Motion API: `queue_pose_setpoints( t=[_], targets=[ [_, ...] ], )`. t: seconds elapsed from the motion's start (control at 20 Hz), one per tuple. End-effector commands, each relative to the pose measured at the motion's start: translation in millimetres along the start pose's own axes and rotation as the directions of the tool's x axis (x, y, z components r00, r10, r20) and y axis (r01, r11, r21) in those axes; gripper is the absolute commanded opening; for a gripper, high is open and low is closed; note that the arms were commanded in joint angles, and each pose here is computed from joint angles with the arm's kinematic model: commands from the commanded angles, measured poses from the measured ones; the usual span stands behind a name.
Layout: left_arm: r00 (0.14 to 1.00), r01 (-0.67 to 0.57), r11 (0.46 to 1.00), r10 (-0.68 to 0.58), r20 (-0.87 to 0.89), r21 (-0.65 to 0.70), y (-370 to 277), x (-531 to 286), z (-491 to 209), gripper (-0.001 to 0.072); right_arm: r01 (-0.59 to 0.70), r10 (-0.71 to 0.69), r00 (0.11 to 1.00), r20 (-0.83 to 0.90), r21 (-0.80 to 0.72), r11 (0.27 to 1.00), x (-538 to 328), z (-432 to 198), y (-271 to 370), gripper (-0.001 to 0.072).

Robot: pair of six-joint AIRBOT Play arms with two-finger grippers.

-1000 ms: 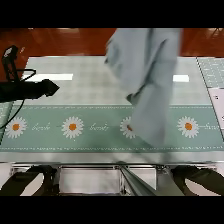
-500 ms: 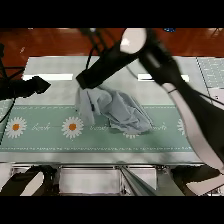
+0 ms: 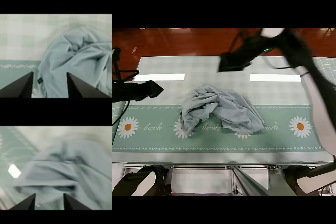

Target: Fold the shirts.

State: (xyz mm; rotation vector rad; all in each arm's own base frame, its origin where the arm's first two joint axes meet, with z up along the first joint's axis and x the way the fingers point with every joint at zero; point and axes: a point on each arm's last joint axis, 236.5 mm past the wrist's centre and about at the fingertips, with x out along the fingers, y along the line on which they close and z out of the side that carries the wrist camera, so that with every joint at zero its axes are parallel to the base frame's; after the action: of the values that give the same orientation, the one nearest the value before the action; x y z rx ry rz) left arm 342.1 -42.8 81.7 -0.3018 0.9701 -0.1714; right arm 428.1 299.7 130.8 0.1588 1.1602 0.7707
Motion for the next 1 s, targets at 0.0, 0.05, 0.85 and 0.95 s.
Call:
queue_pose_setpoints(
  t=[0.0, 0.05, 0.85, 0.95],
  targets=[
    [0.975, 0.021, 0.999, -0.026, -0.219, -0.025, -0.8, 8.1, -54.8, 0.0509, 0.321, -0.324, 0.946, -0.006, 0.159, 0.934, -113.6, -33.9, -117.7, 0.0409],
    [0.952, 0.056, 0.996, -0.073, -0.297, -0.065, -8.0, 12.1, -79.3, 0.0509, 0.33, -0.344, 0.939, 0.024, 0.225, 0.917, -130.4, -47.0, -134.8, 0.0409],
    [0.858, 0.063, 0.874, -0.295, -0.422, -0.482, -23.9, 108.9, -202.1, 0.0508, -0.07, -0.165, 0.955, 0.247, 0.727, 0.683, -63.8, -277.6, -174.0, 0.0408],
    [0.882, 0.056, 0.886, -0.26, -0.393, -0.459, -23.6, 122.7, -197.8, 0.0508, -0.07, -0.14, 0.964, 0.228, 0.719, 0.692, -61.7, -282.0, -168.1, 0.0408]
  ],
)
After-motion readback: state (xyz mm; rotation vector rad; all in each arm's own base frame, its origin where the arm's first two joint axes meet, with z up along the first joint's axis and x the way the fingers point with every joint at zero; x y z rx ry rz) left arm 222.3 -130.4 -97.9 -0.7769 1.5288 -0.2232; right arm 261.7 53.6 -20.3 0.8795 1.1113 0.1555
